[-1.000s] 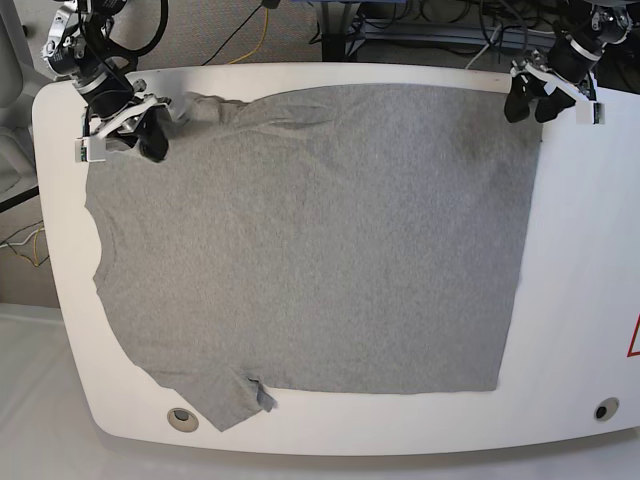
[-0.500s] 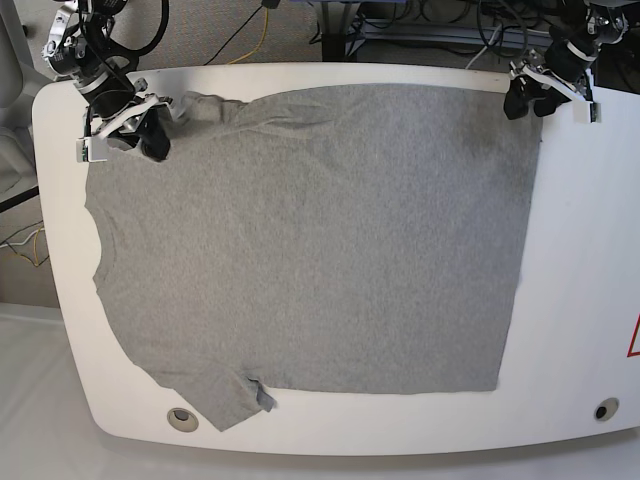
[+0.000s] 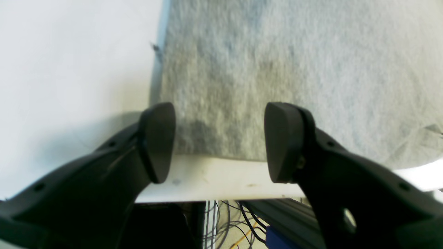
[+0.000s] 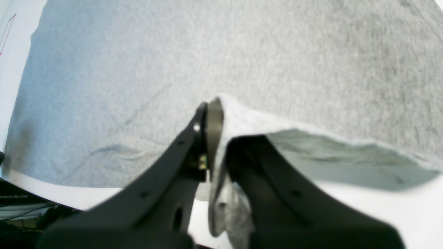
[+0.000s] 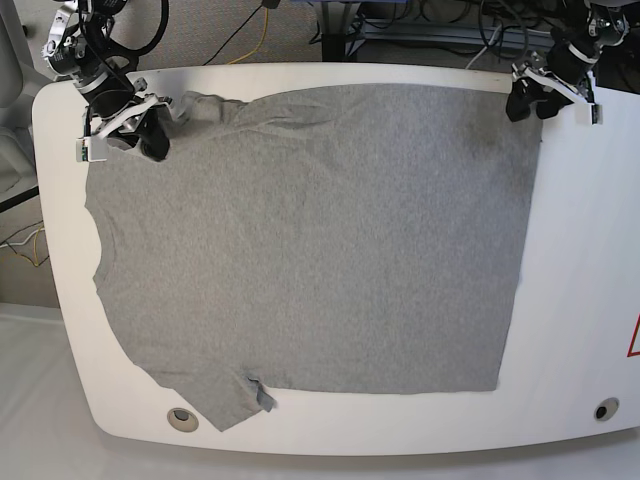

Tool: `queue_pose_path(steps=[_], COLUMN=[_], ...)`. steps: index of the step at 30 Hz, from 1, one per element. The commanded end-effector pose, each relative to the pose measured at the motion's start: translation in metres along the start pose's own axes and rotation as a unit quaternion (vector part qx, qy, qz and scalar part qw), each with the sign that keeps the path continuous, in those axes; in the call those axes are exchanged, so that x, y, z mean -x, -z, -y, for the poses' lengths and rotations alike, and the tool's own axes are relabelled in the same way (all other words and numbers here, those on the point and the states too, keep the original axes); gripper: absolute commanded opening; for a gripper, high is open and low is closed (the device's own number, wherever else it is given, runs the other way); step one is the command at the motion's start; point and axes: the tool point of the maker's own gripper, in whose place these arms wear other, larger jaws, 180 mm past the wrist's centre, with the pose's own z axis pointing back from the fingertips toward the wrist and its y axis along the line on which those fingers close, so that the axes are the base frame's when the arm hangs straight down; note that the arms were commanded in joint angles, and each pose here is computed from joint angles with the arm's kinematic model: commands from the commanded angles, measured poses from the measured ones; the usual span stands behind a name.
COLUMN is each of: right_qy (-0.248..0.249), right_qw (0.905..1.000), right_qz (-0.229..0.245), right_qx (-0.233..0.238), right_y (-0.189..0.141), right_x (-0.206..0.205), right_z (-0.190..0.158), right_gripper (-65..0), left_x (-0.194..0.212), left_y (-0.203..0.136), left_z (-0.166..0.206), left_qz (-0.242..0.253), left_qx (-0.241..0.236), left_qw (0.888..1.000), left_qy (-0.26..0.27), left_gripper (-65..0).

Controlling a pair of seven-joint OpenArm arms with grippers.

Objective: Fold the T-shirt properly
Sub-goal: 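Pull the gripped shoulders apart and toward the robot to flatten, then hold the shoulder edges and adjust the left gripper's grip on the shirt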

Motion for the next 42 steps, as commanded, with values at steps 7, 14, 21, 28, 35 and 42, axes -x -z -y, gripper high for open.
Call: queue_pose_path(steps=[7, 14, 21, 28, 35, 42], right_qy=[-0.010, -0.011, -0.011, -0.011, -0.012, -0.015], right_qw=[0.9997, 0.9997, 0.9997, 0.9997, 0.9997, 0.9997], right_qz=[0.021, 0.022, 0.022, 0.021, 0.018, 0.020], right_qx=[-0.007, -0.007, -0.006, -0.006, -0.008, -0.009], right_y=[-0.003, -0.003, -0.003, -0.003, -0.002, -0.002], right_x=[-0.014, -0.014, -0.014, -0.014, -0.012, -0.013], right_z=[-0.004, -0.004, -0.004, -0.003, -0.004, -0.005], right_gripper=[-65.0, -65.0, -65.0, -65.0, -65.0, -65.0], left_x=[-0.011, -0.007, -0.005, 0.001, 0.007, 0.008], left_y=[-0.005, -0.008, -0.007, -0.005, -0.002, -0.001], left_z=[-0.002, -0.004, -0.004, -0.001, 0.010, 0.014], left_qz=[0.016, 0.012, 0.009, -0.006, -0.022, -0.028], left_qx=[-0.003, -0.003, -0.004, 0.001, 0.018, 0.017], left_qw=[1.000, 1.000, 1.000, 1.000, 1.000, 0.999], left_qy=[0.013, 0.008, 0.004, 0.004, 0.009, 0.022], left_gripper=[-26.8, -26.5, -26.4, -29.9, -33.3, -42.5])
